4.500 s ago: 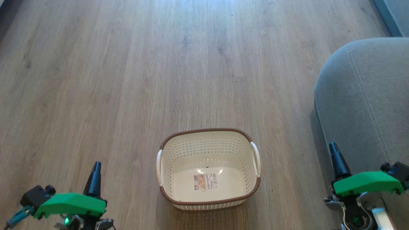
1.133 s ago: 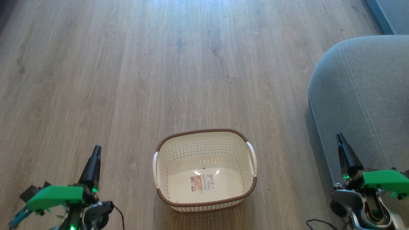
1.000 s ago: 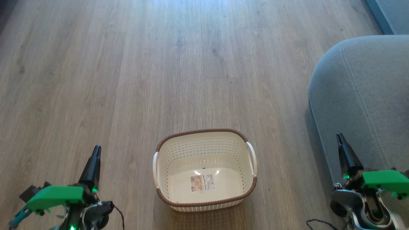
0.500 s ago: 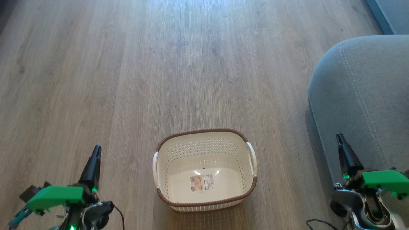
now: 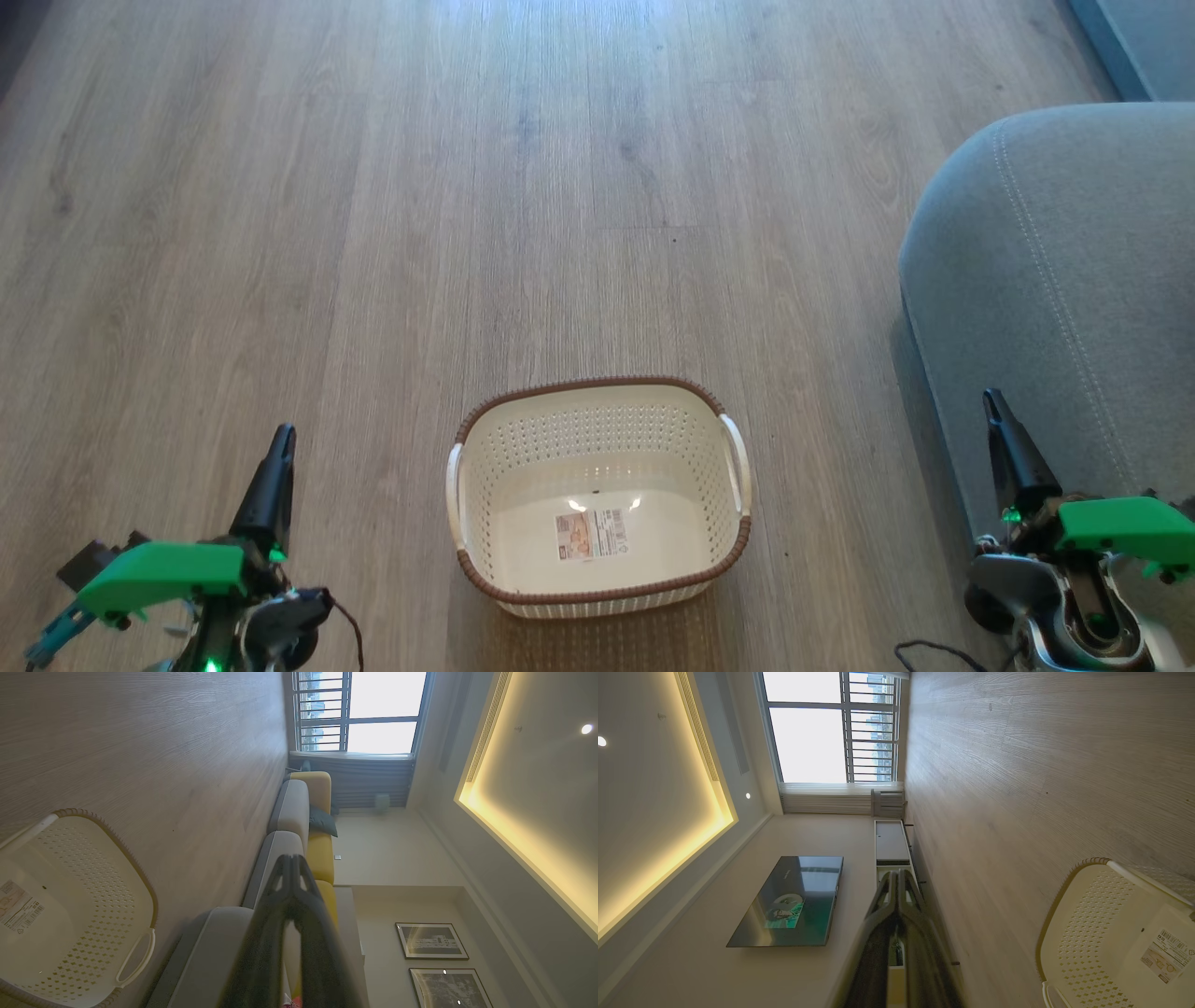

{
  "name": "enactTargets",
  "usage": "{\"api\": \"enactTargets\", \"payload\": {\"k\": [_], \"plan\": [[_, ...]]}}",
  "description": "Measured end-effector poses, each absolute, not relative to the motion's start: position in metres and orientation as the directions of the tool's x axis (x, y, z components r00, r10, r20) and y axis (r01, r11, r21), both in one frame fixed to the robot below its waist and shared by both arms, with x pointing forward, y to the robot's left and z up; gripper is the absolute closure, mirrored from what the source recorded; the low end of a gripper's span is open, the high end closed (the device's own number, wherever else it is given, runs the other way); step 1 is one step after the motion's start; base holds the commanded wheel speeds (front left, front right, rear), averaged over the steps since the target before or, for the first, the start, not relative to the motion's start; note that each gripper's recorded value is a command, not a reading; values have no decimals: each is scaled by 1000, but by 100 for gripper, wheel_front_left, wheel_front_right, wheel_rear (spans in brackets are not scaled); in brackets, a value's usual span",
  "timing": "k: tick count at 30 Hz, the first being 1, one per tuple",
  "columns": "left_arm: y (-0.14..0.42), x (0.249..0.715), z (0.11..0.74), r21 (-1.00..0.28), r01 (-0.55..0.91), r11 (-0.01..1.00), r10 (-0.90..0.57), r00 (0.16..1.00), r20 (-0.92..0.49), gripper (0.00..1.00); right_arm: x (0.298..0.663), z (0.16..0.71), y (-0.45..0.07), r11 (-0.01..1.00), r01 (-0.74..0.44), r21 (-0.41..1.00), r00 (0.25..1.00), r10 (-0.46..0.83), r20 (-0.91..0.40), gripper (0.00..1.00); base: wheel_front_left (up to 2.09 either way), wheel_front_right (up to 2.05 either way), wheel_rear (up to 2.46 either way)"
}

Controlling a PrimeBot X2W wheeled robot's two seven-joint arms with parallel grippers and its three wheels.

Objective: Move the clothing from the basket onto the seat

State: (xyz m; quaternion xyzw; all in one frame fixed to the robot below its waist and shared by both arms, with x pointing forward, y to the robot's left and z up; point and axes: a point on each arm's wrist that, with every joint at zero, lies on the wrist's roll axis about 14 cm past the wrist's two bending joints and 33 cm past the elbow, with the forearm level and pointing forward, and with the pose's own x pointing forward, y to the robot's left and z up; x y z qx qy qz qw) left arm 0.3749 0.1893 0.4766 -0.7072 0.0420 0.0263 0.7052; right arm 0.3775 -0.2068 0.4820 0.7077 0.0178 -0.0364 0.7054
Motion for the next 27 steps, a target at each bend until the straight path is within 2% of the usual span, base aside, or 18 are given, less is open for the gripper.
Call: {"api": "enactTargets", "payload": {"k": [27], "plan": [[189,375,477,-995,-96,-2,-22,995,-96,100,378,482,-207,-4,77,997,997,-26,-77,100,0,0,0]]}}
